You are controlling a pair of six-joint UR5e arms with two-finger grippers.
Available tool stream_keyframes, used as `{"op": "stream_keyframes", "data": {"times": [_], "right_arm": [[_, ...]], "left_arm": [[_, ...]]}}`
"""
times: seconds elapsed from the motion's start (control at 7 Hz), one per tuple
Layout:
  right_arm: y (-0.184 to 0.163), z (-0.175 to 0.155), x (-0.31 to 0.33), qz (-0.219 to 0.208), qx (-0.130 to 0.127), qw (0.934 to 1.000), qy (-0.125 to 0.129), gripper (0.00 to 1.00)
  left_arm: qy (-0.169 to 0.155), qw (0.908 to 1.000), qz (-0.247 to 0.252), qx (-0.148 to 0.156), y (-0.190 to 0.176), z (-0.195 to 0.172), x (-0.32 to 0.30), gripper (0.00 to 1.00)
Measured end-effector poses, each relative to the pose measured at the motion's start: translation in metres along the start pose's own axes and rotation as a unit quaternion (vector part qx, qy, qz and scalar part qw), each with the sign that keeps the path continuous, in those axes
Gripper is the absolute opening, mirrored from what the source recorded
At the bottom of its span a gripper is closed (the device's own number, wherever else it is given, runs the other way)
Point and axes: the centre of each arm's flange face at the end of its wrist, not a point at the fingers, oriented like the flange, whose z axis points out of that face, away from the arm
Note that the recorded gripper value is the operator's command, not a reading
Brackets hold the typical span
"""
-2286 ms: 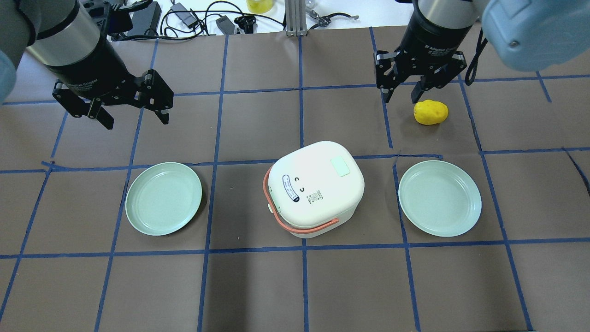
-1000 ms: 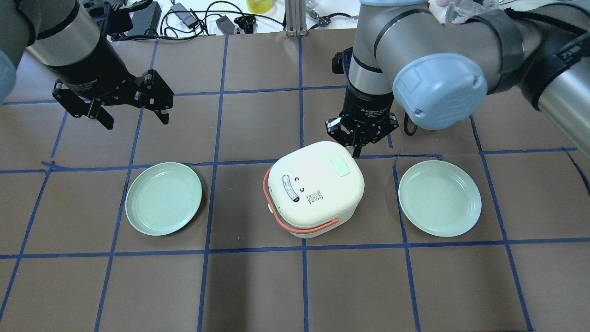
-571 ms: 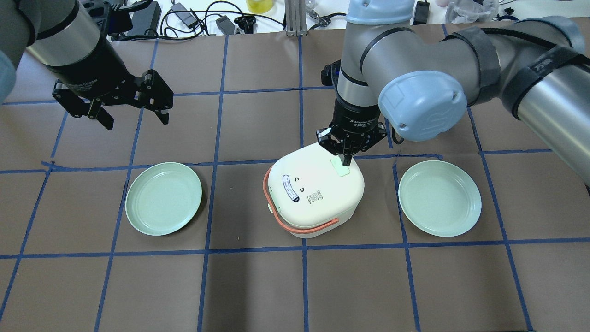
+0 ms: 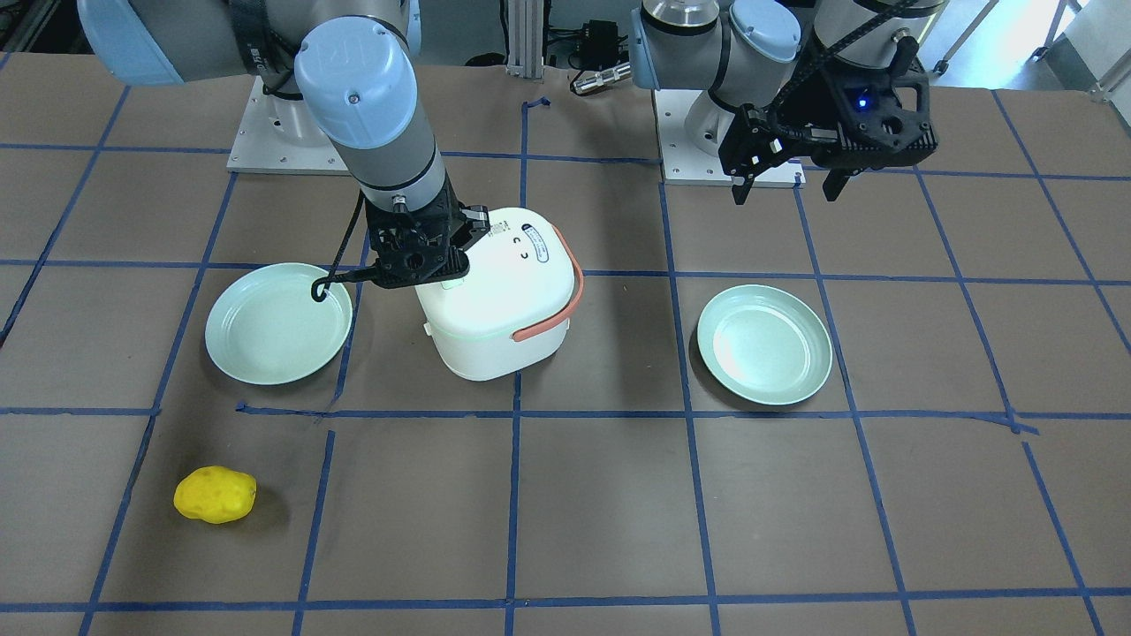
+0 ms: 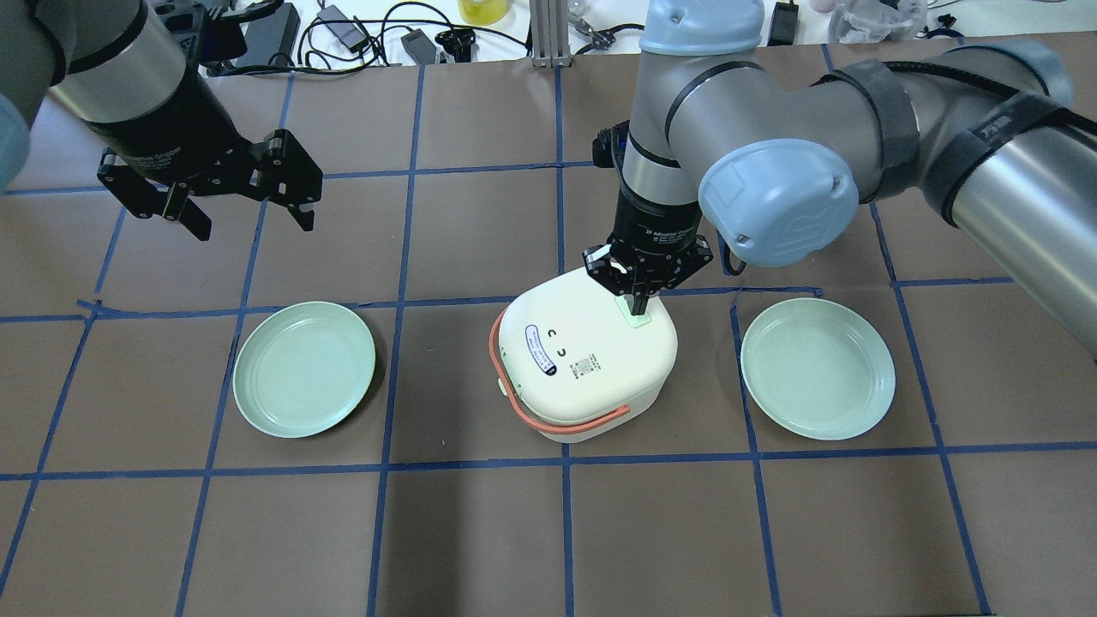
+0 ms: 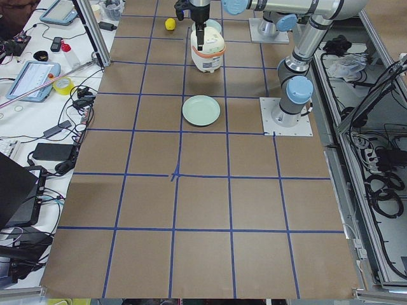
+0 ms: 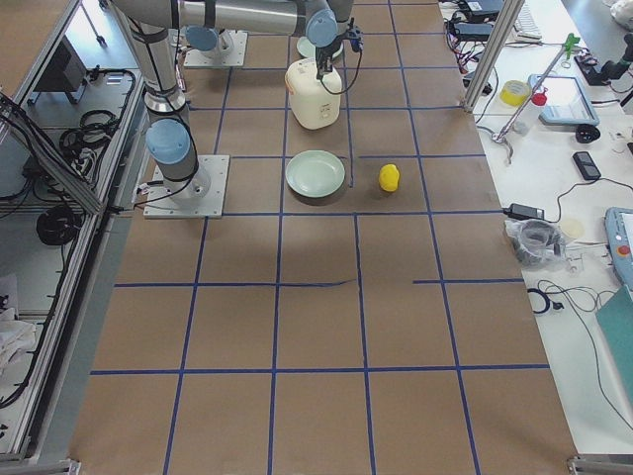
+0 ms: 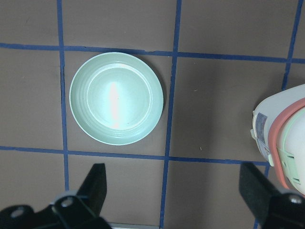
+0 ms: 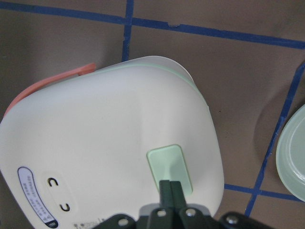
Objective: Press rice cooker button
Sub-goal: 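Press the right gripper down on the green button, then lift the right gripper away as the rice cooker lid pops open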
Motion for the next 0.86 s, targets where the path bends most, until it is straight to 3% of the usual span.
{"op": "stream_keyframes", "data": {"times": [0.71, 0.86], "right_arm": [[-0.0001, 0.0134, 0.0014, 0.002, -0.001, 1.0, -0.001, 0.02], [-0.0016, 0.0067, 0.0003, 0.004, 0.006, 1.0, -0.002, 0.12]], "left_arm": [[0.0, 1.0, 0.0, 0.0, 0.0, 0.0, 0.0, 1.0], [0.0, 1.0, 0.0, 0.0, 0.0, 0.0, 0.0, 1.0]]}}
